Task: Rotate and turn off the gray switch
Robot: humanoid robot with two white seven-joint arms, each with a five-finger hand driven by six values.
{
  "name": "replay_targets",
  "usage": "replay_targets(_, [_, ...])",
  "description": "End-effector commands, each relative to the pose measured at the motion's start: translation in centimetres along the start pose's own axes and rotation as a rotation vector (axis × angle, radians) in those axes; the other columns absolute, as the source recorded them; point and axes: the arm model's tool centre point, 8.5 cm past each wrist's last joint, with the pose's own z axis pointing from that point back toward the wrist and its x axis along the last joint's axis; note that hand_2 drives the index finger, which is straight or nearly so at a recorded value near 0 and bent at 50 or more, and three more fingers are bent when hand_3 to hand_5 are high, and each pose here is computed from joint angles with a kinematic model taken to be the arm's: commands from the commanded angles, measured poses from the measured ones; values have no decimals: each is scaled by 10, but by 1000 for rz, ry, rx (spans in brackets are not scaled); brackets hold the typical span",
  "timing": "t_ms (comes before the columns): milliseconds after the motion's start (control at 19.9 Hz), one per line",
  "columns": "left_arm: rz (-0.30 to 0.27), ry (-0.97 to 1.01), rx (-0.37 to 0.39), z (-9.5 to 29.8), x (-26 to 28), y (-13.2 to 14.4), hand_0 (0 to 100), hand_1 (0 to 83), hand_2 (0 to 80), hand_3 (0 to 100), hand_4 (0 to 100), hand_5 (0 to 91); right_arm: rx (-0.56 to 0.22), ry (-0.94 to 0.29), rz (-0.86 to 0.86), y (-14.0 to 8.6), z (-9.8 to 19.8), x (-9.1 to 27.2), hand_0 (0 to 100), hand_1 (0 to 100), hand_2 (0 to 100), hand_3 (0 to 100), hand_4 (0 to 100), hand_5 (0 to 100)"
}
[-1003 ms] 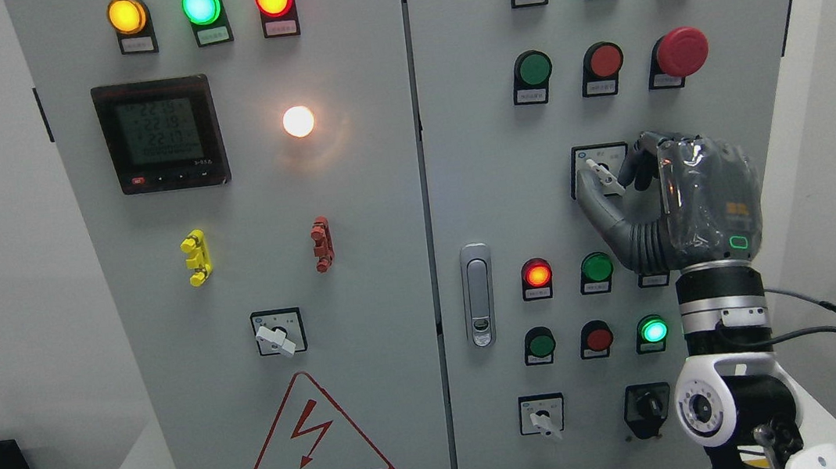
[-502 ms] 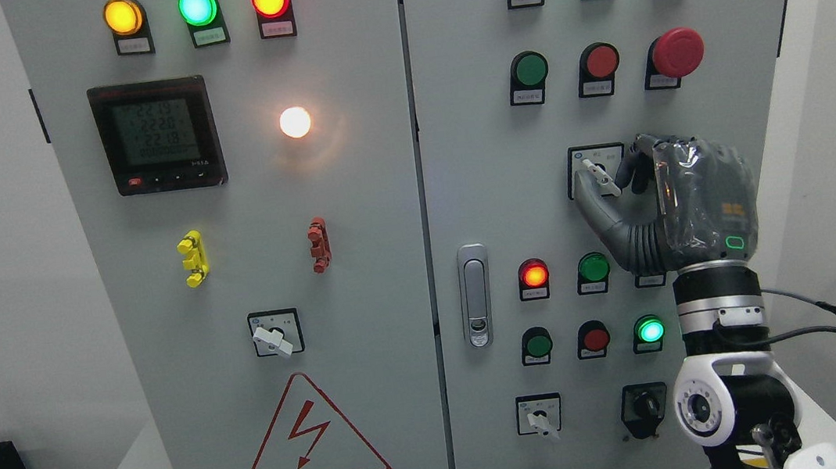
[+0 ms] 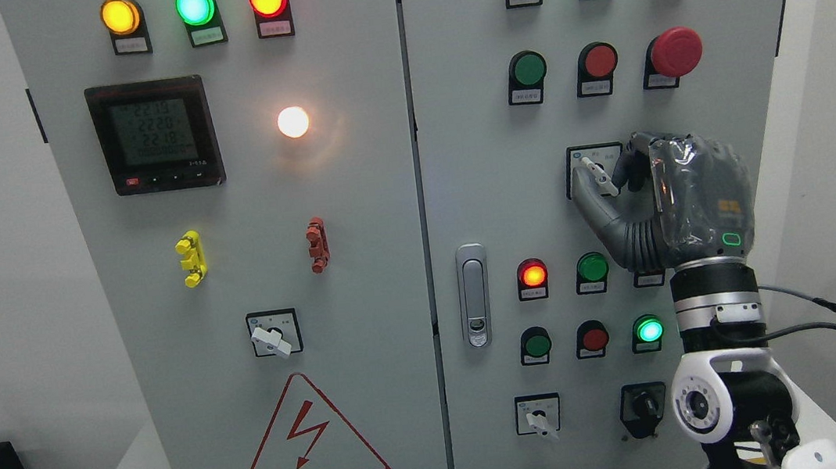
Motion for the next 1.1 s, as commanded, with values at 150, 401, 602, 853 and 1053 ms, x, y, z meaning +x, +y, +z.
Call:
replay_targets(150, [32,0,2,0,0,0,120,389,0,0,0,0,-6,-9,25,-2,-1,-4,480,286,719,841,790,911])
replay_targets(401, [32,0,2,0,0,0,120,389,0,0,0,0,-2,-8,27,-1,-1,-4,498,295,726,843,791,916])
replay_targets(602, [32,0,2,0,0,0,120,389,0,0,0,0,12,-11,25,4,0,-2,509,304,728,852,793,916])
replay_targets(853, [32,0,2,0,0,0,120,389,0,0,0,0,12,-13,18,4,0,-1,516,302,750,858,807,918])
replay_targets(1053, [32,0,2,0,0,0,120,389,0,0,0,0,13,-11,16,5,0,-1,518,293,760,867,810,918])
